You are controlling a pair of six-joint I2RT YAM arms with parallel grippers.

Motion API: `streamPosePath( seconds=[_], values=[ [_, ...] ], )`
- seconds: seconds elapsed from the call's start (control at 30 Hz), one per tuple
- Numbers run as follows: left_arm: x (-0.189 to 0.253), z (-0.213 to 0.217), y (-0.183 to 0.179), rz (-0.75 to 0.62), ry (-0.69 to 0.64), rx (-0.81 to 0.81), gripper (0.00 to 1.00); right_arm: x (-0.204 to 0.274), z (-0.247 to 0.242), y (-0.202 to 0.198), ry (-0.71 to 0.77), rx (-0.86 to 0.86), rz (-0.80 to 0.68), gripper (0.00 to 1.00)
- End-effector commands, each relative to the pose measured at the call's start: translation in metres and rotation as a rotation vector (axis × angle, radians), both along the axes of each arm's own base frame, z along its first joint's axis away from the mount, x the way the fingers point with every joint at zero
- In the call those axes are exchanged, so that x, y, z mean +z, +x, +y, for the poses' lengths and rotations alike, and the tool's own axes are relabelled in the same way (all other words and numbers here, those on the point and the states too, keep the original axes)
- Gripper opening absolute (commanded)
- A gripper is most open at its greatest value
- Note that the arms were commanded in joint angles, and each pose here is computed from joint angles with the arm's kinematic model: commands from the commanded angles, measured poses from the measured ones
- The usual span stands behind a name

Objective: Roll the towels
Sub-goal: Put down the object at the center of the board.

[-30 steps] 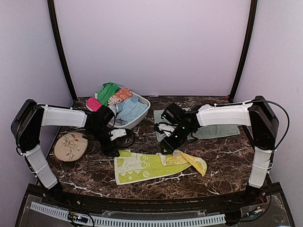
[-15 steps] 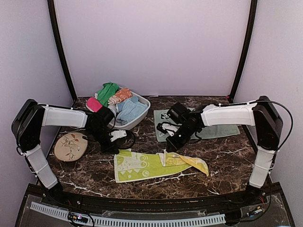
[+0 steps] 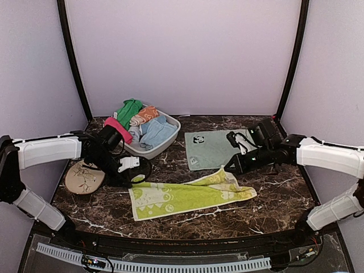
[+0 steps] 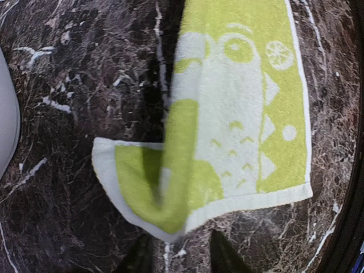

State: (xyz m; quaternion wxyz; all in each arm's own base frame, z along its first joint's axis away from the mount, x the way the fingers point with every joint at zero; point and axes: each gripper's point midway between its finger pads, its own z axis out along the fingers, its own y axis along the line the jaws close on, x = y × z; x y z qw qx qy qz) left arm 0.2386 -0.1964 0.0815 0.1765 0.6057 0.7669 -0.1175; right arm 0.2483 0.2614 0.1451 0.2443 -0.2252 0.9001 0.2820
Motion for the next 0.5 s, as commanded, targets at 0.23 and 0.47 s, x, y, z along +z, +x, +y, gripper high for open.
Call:
streamPosePath(
  seconds=[0.23, 0.47],
  values=[
    [0.014, -0.009, 0.003, 0.014, -0.013, -0.004, 0.75, -0.021, -0.020, -0.039, 0.105, -0.074, 0.103, 0.00],
    [0.011, -0.029, 0.095, -0.109, 0.013, 0.178, 0.47, -0.029, -0.020, -0.062, 0.157, -0.037, 0.165, 0.00]
  ],
)
